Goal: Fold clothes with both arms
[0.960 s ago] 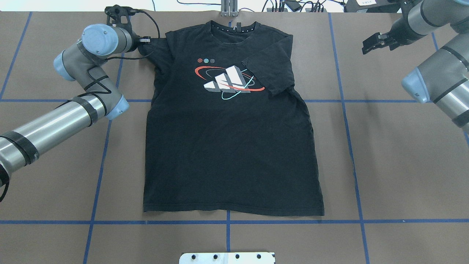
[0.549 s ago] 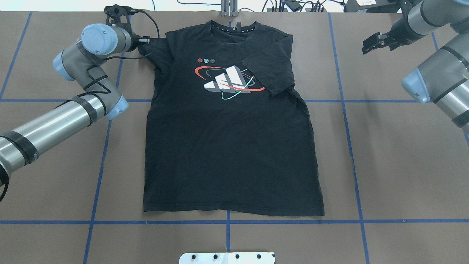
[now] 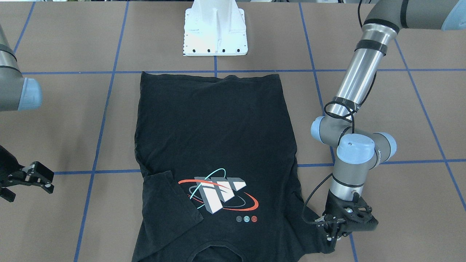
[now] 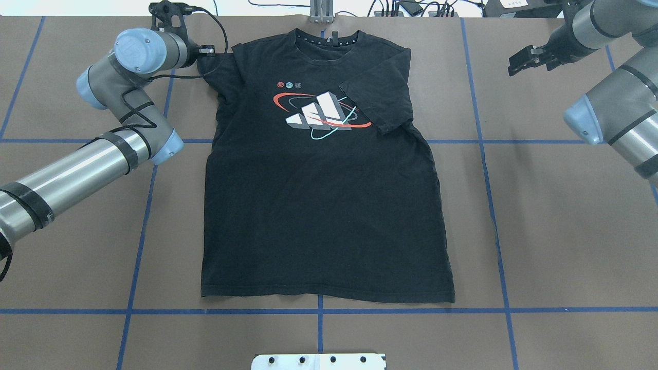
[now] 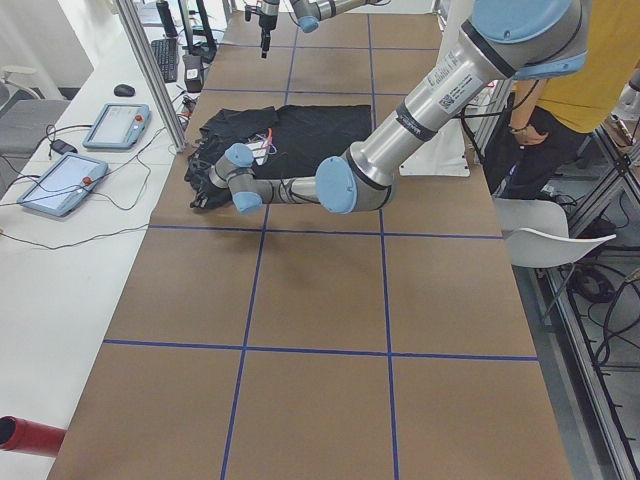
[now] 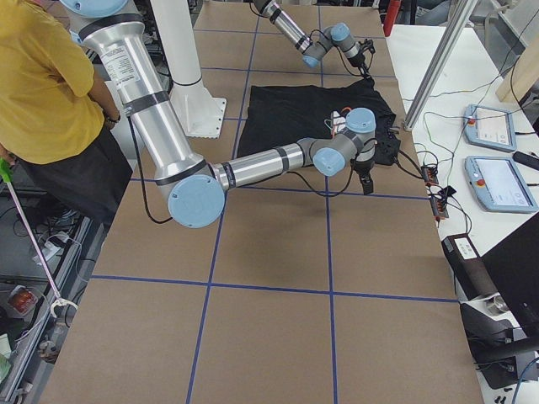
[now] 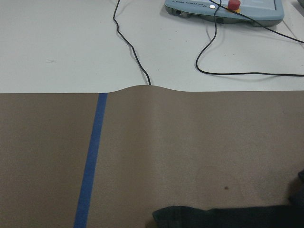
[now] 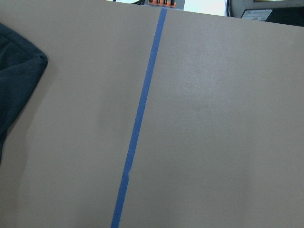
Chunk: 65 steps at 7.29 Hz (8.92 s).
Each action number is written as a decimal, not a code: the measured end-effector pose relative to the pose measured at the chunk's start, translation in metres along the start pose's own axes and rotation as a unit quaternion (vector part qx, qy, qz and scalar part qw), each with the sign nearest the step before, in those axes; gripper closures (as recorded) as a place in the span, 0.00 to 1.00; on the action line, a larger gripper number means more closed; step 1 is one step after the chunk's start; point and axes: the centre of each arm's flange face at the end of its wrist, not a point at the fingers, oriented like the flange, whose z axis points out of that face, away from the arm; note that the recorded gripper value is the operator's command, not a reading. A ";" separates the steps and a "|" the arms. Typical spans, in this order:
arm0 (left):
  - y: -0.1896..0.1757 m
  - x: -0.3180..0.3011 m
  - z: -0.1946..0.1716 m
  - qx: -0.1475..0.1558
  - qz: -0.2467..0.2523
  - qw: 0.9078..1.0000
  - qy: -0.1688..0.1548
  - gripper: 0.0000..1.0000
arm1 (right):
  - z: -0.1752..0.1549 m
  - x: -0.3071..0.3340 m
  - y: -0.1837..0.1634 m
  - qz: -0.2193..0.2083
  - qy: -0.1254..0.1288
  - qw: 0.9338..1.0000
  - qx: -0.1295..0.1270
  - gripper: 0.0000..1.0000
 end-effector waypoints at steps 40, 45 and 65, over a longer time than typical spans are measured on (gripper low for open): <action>0.085 0.068 -0.101 -0.042 -0.004 0.982 0.185 1.00 | 0.006 0.004 0.002 0.004 0.016 1.000 0.010 0.00; 0.117 0.103 -0.112 -0.058 -0.006 0.976 0.209 0.00 | 0.007 0.004 0.003 0.004 0.016 1.000 0.009 0.00; 0.379 0.070 -0.367 -0.223 -0.165 0.957 0.086 0.22 | -0.058 -0.237 0.335 0.147 -0.051 0.985 0.069 0.00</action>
